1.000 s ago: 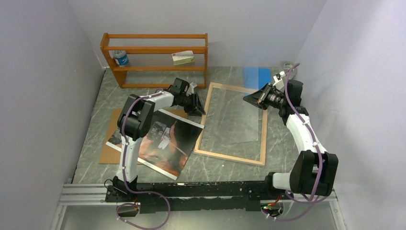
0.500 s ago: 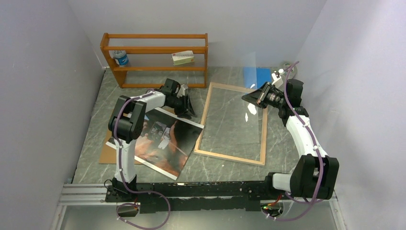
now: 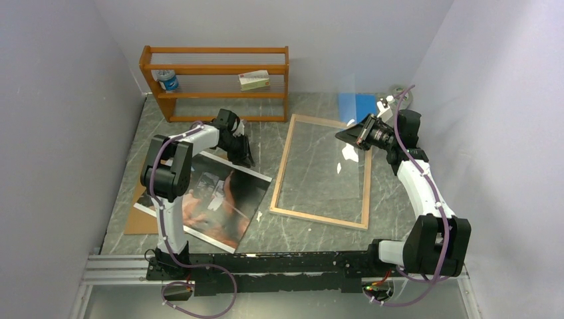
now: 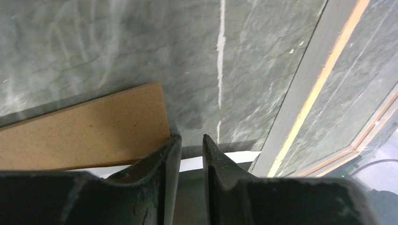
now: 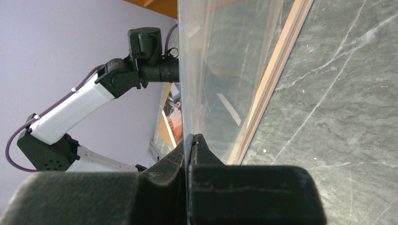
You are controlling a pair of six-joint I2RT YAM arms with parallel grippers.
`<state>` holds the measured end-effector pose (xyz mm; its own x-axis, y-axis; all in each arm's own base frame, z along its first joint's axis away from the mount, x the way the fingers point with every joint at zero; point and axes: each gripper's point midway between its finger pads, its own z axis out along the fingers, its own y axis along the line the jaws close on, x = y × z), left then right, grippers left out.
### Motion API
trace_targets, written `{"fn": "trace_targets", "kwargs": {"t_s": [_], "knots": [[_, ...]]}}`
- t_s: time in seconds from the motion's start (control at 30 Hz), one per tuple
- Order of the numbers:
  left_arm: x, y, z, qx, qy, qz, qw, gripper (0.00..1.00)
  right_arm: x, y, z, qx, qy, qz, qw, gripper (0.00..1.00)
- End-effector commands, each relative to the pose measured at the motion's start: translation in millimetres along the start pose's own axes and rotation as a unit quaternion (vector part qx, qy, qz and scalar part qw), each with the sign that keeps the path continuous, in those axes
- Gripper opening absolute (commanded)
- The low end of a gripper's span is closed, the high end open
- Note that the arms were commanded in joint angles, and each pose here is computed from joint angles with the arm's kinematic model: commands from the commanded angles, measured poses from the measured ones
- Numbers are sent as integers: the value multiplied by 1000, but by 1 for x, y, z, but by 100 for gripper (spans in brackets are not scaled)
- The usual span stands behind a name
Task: Put the photo into the frame
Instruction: Move the photo frame item to the center of the board, then place the photo frame item in the photo frame.
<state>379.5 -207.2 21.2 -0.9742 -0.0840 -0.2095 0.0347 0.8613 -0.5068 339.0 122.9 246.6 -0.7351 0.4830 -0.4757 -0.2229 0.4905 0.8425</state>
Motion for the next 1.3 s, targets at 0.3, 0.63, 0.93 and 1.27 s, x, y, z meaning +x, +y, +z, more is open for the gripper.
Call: {"fn": "trace_targets", "kwargs": {"t_s": [0.3, 0.63, 0.93, 1.27], "knots": [[-22, -27, -26, 55, -25, 3, 998, 51, -17, 21, 6, -27, -37, -15, 999, 0], [-41, -42, -29, 85, -58, -5, 995, 71, -12, 18, 21, -33, -38, 37, 998, 0], [-41, -41, -23, 89, -61, -14, 994, 74, 18, -51, 41, 47, -8, 66, 997, 0], [-36, -48, -7, 121, -23, -25, 992, 77, 34, -98, 29, 137, -2, 55, 989, 0]]}}
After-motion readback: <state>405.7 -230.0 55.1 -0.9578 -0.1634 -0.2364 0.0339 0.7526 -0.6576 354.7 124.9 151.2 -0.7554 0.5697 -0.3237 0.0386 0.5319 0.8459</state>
